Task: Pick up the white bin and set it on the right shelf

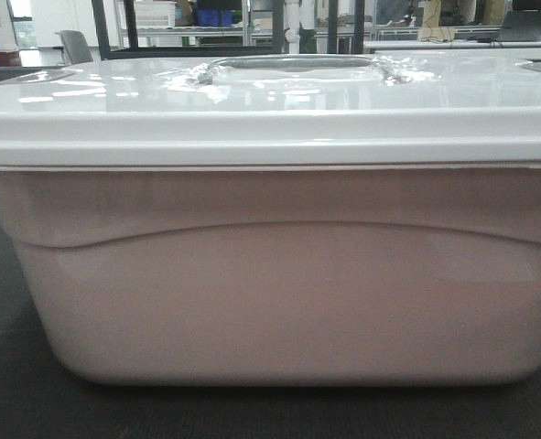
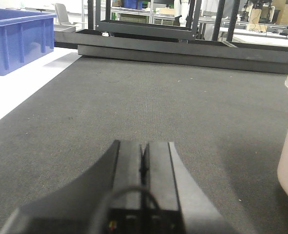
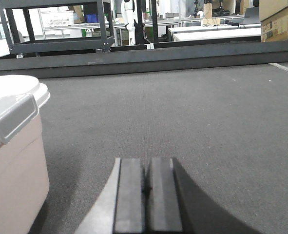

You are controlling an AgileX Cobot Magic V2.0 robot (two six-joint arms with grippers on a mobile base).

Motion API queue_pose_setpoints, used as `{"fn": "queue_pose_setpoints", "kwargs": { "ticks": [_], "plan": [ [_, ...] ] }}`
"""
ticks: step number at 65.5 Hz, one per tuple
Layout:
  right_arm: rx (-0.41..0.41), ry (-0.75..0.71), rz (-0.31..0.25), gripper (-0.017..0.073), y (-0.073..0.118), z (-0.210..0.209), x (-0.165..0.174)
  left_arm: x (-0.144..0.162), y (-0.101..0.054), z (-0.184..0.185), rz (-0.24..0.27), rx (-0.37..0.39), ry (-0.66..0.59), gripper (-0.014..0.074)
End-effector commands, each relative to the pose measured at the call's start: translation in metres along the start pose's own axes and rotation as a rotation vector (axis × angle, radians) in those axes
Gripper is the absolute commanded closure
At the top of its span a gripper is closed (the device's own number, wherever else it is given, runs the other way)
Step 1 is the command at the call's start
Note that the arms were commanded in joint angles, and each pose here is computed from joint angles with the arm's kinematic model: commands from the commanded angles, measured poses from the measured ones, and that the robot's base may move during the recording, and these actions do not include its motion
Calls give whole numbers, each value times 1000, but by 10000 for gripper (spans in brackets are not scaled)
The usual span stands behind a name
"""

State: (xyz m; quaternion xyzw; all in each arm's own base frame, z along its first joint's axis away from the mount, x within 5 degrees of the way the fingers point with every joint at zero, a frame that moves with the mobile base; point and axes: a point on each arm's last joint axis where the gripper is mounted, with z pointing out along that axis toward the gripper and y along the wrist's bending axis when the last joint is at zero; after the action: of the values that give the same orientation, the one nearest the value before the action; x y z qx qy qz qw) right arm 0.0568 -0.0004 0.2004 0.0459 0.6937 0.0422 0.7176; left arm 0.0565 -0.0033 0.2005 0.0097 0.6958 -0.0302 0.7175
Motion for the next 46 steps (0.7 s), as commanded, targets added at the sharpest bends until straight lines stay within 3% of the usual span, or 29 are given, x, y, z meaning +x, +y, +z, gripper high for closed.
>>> {"fn": "queue_pose_setpoints", "kwargs": {
  "ticks": [1, 46],
  "plan": [
    [-7, -109, -17, 503, 1, -2, -10, -9, 0, -1, -10, 1, -97, 712],
    [-7, -109, -17, 503, 1, -2, -10, -9, 0, -1, -10, 1, -97, 712]
  ]
}}
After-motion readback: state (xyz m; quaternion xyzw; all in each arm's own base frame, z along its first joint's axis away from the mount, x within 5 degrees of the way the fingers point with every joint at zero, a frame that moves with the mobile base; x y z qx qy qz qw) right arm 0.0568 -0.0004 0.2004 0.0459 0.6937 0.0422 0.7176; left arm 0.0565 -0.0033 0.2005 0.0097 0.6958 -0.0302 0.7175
